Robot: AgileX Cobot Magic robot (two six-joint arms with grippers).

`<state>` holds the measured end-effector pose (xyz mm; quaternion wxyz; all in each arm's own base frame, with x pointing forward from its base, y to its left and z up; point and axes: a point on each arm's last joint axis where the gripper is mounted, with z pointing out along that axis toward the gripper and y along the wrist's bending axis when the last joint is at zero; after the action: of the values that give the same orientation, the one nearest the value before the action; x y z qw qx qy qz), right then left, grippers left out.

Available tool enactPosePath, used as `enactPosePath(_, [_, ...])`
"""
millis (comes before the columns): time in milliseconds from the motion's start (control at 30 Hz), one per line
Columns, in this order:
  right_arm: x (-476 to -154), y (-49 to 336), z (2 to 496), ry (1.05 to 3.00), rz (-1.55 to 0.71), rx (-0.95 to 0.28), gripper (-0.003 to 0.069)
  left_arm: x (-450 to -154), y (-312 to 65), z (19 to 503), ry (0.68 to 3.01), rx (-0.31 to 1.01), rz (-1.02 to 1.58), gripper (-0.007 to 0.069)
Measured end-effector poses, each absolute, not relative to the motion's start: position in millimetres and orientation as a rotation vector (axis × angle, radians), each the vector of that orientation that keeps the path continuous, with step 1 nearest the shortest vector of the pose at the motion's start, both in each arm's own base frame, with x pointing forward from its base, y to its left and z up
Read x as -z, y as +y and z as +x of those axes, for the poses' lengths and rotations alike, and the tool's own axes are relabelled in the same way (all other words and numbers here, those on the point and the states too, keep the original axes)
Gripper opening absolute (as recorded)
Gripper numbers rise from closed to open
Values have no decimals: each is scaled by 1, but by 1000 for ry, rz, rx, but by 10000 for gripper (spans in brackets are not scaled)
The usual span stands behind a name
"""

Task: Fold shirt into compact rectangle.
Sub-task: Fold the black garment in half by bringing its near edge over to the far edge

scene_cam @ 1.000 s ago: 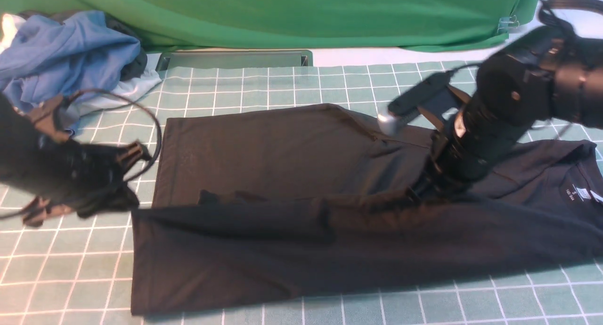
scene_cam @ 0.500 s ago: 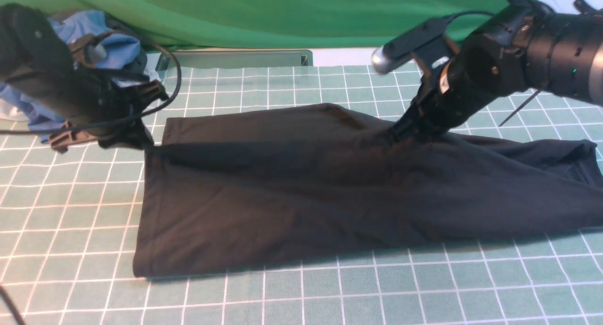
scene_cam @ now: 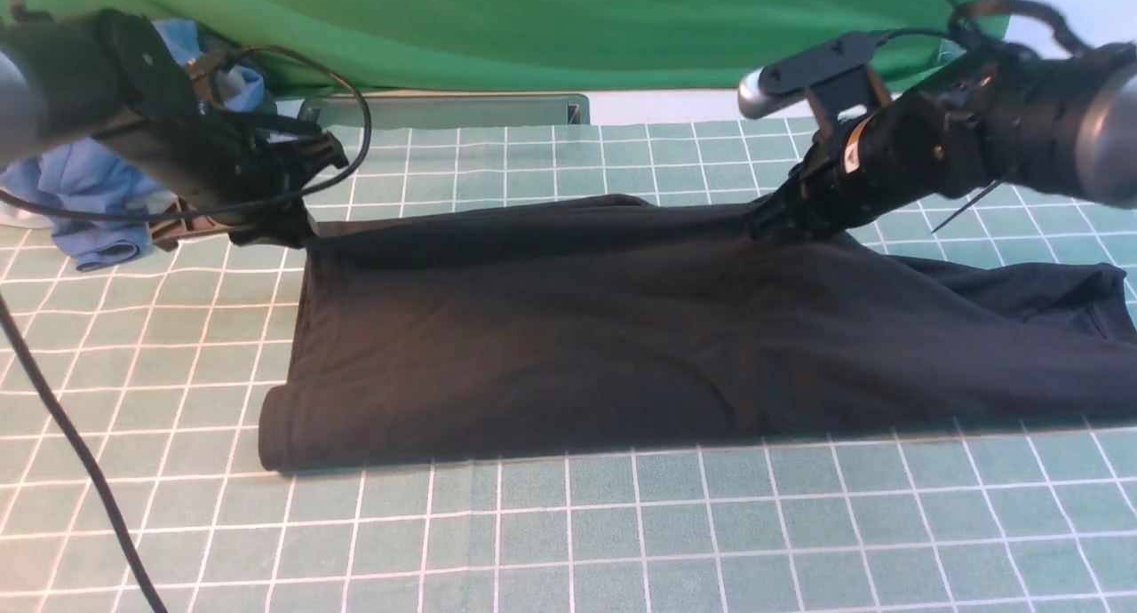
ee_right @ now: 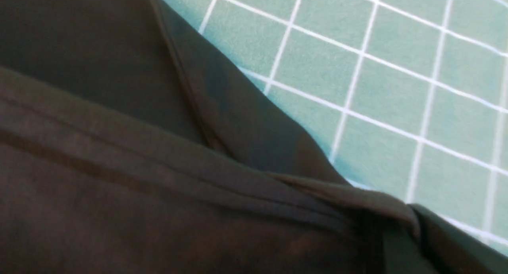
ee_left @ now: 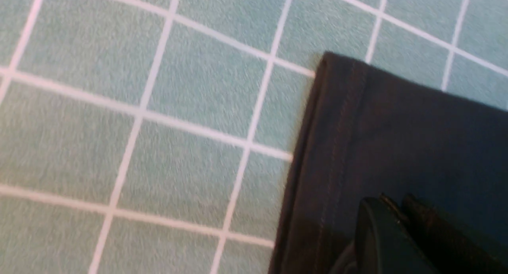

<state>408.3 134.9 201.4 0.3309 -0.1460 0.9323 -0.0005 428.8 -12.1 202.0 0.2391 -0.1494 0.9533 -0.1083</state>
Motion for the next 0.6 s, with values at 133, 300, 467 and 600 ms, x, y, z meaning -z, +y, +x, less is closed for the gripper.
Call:
enactPosePath(133, [-191, 138, 417, 2413, -389, -14, 54, -198, -5, 434, 2587, 294, -436, 20])
enactPosePath(300, [-188, 144, 427, 2352, -392, -47, 55, -205, 18, 439, 2522, 333, -551, 20])
enactPosePath(467, [-187, 149, 435, 2279, -395, -86, 64, -205, 26, 442, 2493, 325, -565, 20])
enactPosePath(600, [-175, 152, 439, 2262, -405, -103, 72, -193, 27, 449, 2459, 332, -574, 20])
